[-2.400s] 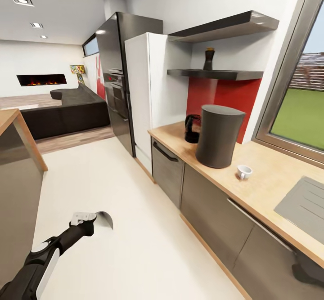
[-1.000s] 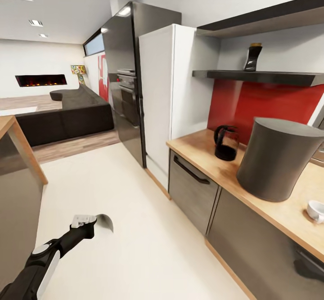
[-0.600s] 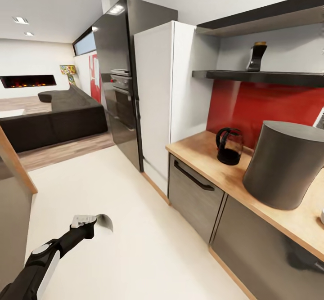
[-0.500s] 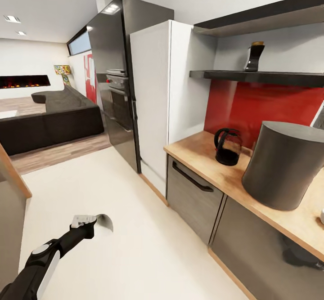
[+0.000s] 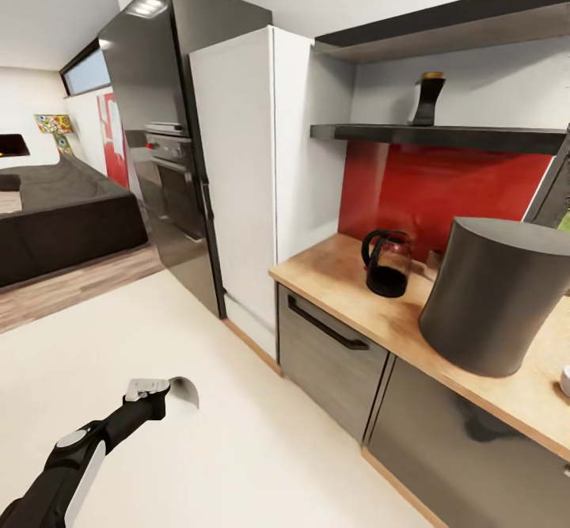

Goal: Set up a coffee station on the kitchen countertop: keep the coffee maker on the countertop, move the bottle of coffee from the kitchen shelf to the counter next to the coffee maker, place a paper coffee filter on top of the coffee maker, put the saucer next to the coffee maker with the coffee cup on the saucer, and place the electric kettle next to the coffee maker.

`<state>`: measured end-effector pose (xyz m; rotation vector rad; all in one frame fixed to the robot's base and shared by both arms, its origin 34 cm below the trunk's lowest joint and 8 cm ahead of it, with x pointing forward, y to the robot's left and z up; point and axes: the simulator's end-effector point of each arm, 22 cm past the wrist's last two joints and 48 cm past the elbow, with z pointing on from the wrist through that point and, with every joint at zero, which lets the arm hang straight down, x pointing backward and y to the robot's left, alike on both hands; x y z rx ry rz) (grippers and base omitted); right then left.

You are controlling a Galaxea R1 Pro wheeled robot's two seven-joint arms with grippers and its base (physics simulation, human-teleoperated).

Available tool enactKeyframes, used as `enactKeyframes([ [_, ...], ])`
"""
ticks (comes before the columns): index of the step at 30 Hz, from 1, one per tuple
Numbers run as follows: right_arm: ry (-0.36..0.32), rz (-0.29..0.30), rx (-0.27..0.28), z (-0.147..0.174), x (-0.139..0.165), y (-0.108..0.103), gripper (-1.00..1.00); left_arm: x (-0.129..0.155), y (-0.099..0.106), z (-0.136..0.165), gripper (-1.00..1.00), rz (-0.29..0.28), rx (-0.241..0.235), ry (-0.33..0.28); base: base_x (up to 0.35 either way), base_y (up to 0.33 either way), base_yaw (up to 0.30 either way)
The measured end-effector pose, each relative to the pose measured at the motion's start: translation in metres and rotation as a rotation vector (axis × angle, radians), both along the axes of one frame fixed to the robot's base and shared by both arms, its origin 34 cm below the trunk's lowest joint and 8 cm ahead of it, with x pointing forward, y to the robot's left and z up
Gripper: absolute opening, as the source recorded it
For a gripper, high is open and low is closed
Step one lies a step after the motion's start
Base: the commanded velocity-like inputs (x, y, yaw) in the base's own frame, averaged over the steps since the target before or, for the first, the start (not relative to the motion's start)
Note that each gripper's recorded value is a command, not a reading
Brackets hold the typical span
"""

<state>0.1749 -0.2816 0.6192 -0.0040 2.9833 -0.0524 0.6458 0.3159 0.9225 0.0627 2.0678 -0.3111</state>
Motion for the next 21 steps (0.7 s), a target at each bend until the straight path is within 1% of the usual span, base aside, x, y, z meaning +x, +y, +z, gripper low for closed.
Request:
enactKeyframes([
  [7,0.000,0.000,0.000,0.0000,0.0000,-0.0001,1.00,0.0000,0.0000,0.0000,-1.00,0.000,0.000,0.000,0.277,0.212,-0.264],
  [13,0.000,0.000,-0.001,0.0000,0.0002,-0.0002,1.00,0.0001,-0.0001,-0.0002,-1.00,0.000,0.000,0.000,0.222,0.240,-0.264],
  [16,0.000,0.000,-0.001,-0.0001,0.0003,-0.0001,1.00,0.0002,-0.0003,-0.0003,-1.00,-0.001,0.000,0.001,0.115,0.282,-0.264],
  [21,0.001,0.000,0.000,-0.0001,0.0002,-0.0001,1.00,0.0003,0.0000,-0.0003,-1.00,0.000,0.000,0.001,0.023,0.298,-0.264],
])
